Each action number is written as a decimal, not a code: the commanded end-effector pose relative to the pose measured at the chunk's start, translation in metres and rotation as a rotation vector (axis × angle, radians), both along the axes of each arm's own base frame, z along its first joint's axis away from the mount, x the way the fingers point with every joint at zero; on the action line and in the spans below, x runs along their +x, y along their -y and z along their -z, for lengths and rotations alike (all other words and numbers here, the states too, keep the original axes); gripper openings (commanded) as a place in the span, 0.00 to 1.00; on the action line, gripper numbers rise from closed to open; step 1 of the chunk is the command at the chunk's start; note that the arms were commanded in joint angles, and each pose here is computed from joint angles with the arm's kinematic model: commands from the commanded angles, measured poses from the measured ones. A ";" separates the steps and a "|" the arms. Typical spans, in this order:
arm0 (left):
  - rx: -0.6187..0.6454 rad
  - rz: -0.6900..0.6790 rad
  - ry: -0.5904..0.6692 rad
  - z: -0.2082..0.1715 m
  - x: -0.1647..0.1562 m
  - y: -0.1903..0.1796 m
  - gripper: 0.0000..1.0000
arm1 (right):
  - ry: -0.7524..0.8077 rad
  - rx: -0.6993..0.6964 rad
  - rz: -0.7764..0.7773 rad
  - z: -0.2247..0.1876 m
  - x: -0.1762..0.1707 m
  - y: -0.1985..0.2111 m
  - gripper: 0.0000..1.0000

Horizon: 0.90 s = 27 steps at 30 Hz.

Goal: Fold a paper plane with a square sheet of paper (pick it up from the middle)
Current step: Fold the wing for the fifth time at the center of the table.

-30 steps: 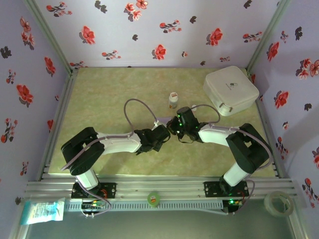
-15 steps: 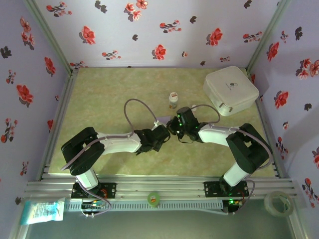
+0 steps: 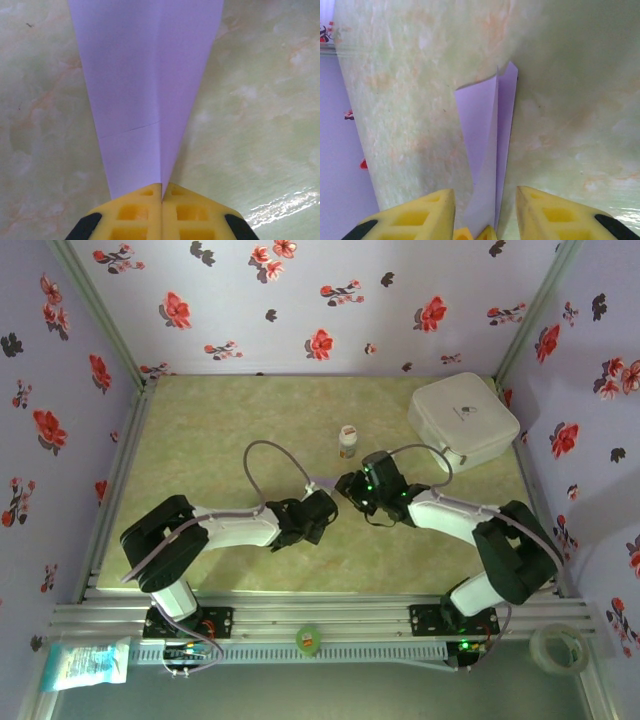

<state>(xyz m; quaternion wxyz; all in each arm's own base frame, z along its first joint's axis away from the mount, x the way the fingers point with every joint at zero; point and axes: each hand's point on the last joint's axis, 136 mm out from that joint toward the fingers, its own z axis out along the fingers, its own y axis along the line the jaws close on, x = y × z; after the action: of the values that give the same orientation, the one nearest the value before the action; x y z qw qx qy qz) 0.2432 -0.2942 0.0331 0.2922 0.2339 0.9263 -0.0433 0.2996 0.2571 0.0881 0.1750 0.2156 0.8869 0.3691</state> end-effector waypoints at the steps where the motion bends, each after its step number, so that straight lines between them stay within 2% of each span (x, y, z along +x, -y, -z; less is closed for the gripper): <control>1: -0.142 -0.015 -0.035 -0.011 0.001 0.008 0.00 | 0.043 -0.071 0.011 -0.008 0.004 0.016 0.37; 15: -0.511 -0.045 -0.186 -0.016 0.005 0.010 0.00 | 0.071 -0.037 -0.010 -0.011 0.003 0.016 0.41; 27: -0.662 -0.036 -0.282 -0.015 0.007 0.015 0.00 | 0.052 0.032 -0.064 -0.006 0.004 -0.002 0.41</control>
<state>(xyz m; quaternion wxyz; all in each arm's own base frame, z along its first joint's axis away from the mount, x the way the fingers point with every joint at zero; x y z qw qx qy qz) 0.2506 -0.3024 0.0449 0.2324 0.1060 0.9075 -0.3335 0.3025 0.2550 0.0954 0.1857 0.1903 0.8856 0.3808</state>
